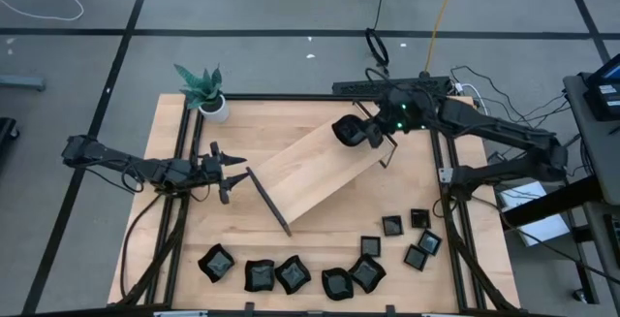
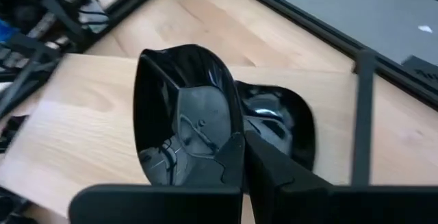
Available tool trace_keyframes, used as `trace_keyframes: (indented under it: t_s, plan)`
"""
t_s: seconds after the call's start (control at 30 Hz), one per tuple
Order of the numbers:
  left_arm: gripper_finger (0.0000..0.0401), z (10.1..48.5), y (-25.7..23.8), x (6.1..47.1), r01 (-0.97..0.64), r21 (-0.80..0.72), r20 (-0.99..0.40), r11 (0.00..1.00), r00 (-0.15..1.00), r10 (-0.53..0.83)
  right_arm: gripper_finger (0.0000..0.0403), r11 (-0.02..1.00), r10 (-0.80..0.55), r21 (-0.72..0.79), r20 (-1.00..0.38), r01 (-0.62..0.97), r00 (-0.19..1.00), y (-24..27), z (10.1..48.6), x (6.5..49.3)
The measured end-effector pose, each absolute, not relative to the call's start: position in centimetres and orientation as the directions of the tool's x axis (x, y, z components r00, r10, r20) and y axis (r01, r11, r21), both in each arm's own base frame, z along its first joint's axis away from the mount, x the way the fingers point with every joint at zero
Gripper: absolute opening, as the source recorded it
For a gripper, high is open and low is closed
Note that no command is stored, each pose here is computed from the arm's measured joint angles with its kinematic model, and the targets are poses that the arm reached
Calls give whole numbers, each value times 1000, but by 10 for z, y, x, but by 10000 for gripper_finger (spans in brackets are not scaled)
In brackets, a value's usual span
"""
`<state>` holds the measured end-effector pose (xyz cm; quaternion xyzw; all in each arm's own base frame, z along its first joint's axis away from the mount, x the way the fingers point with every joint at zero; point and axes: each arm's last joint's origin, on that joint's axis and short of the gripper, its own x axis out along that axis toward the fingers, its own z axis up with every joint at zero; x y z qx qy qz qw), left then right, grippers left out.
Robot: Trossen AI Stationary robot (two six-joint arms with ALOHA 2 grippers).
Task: Pick & Place Mini shaped plates
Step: Stack the leaf shaped plate on top of the other leaf shaped plates on the shelf
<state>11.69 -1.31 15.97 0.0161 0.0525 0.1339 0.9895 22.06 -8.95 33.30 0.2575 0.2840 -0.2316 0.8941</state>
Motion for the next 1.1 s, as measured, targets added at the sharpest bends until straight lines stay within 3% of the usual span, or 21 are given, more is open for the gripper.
trace_keyframes:
  t_s: [1.1]
  plan:
    - [209,160,-13,117,-264,46,-100,964,959,267,12,743,-334,176,-738,646,586,-97,297,222]
